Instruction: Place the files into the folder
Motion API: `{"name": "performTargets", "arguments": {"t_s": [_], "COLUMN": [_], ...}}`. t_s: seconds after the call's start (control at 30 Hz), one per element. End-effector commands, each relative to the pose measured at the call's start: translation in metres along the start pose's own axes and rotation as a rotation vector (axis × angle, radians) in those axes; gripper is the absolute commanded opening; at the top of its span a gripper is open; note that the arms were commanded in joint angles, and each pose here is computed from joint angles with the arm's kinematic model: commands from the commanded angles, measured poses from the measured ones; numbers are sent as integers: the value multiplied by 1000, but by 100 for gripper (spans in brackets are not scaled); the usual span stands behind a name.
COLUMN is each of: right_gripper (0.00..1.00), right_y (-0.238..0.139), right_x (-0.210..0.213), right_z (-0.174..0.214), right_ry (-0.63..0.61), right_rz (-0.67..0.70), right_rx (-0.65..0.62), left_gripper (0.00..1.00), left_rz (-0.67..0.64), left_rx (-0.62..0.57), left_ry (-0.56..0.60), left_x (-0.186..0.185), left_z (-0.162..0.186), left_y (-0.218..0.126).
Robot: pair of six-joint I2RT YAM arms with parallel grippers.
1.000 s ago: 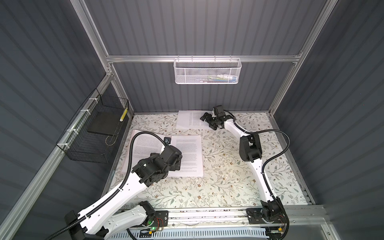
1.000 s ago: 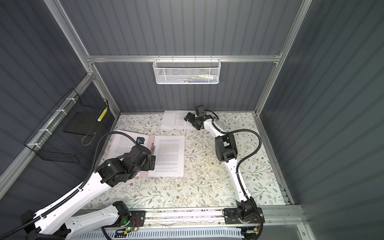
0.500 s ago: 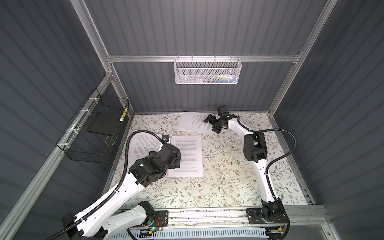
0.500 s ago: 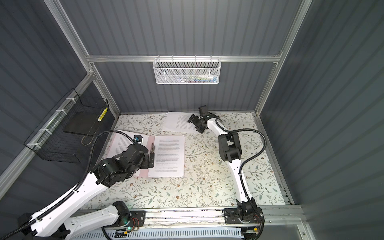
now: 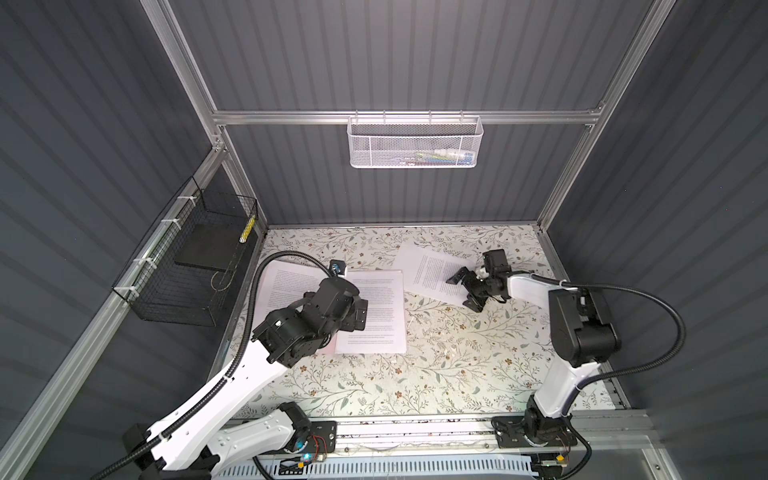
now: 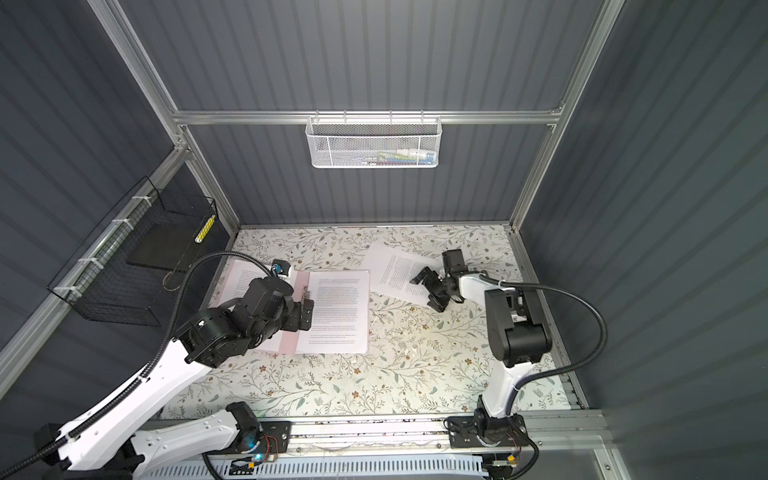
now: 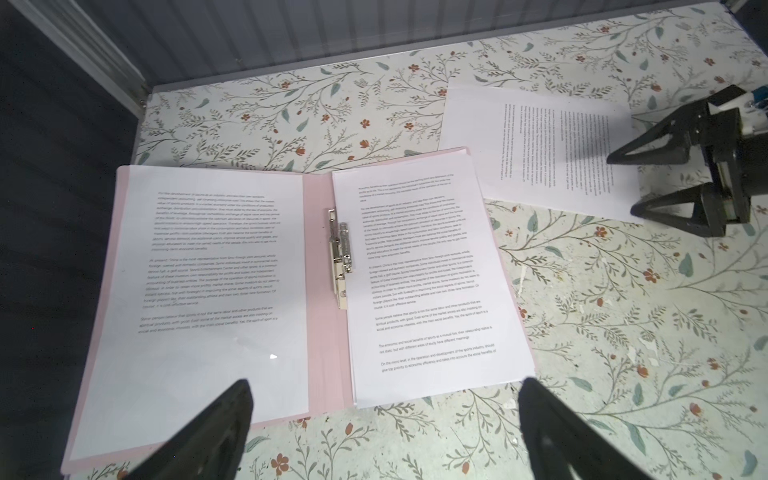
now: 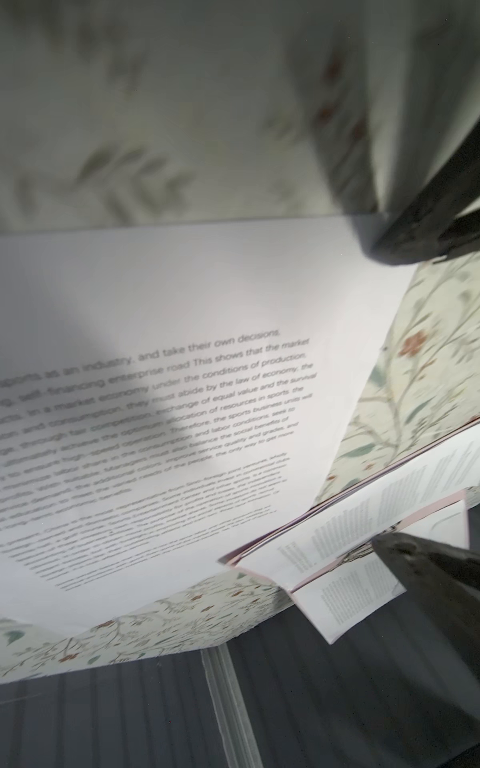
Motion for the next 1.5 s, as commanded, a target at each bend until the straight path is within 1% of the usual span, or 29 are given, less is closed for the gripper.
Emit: {"name": "performTargets", "arguments": {"t_s": [0.0, 0.13, 0.2, 0.3, 0.33, 0.37, 0.4, 0.47, 0.53, 0.6, 0.7, 0.83, 0.97, 1.1, 1.17, 1.27, 1.37, 1.47], "right_gripper": [99, 99, 99, 99, 99, 99, 99, 99, 99, 99, 99, 99, 99, 99, 99, 99, 99, 99], "right_y": [-24, -61, -81, -99, -100, -99, -94, -83, -66, -42, -6, 42, 78, 97, 98, 95, 89, 73], "right_x": [-32, -53, -57, -44, -37, -27, -14, 10, 33, 59, 91, 117, 131, 126, 118, 104, 86, 63], "right_z": [20, 41, 44, 46, 44, 42, 40, 32, 22, 13, 3, -3, 5, 21, 28, 40, 57, 78], "right_ry": [-4, -42, -53, -105, -124, -154, -188, -246, -289, -318, -353, -356, -369, -363, -346, -332, -321, -318], "right_rz": [40, 165, 219, 185, 151, 89, 22, -17, 33, 72, 111, 118, 116, 131, 134, 136, 140, 125], "right_rx": [-22, -64, -137, -225, -249, -265, -267, -260, -219, -159, -127, -50, -2, 49, 71, 88, 133, 166], "left_gripper": [100, 100, 100, 100, 100, 100, 100, 100, 100, 100, 100, 100, 100, 100, 100, 100, 100, 100], "left_rz": [116, 212, 261, 295, 302, 311, 321, 361, 369, 329, 298, 330, 336, 326, 333, 359, 386, 416], "left_rx": [47, 135, 189, 281, 304, 318, 329, 334, 343, 353, 364, 345, 310, 293, 280, 260, 250, 239], "left_ry": [57, 85, 97, 121, 124, 124, 118, 98, 82, 62, 49, 18, -9, -10, -5, 2, 10, 19], "left_x": [-24, -50, -65, -87, -92, -99, -106, -118, -129, -134, -138, -140, -130, -119, -116, -117, -121, -126], "left_z": [-3, 1, 6, 14, 16, 17, 18, 17, 14, 6, 0, -7, -15, -22, -25, -30, -36, -40], "left_y": [5, 23, 36, 62, 71, 80, 88, 99, 111, 120, 126, 117, 103, 93, 89, 83, 79, 76]}}
Point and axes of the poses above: each gripper's point midway between its finger pads, its own y axis out along the fingers, its own x axis along the line the jaws close on, z = x × y, the point moved 5 cm from there along -y, back along the fingers, and after that the axes turned 10 degrees about -y, right-handed, at the moved point
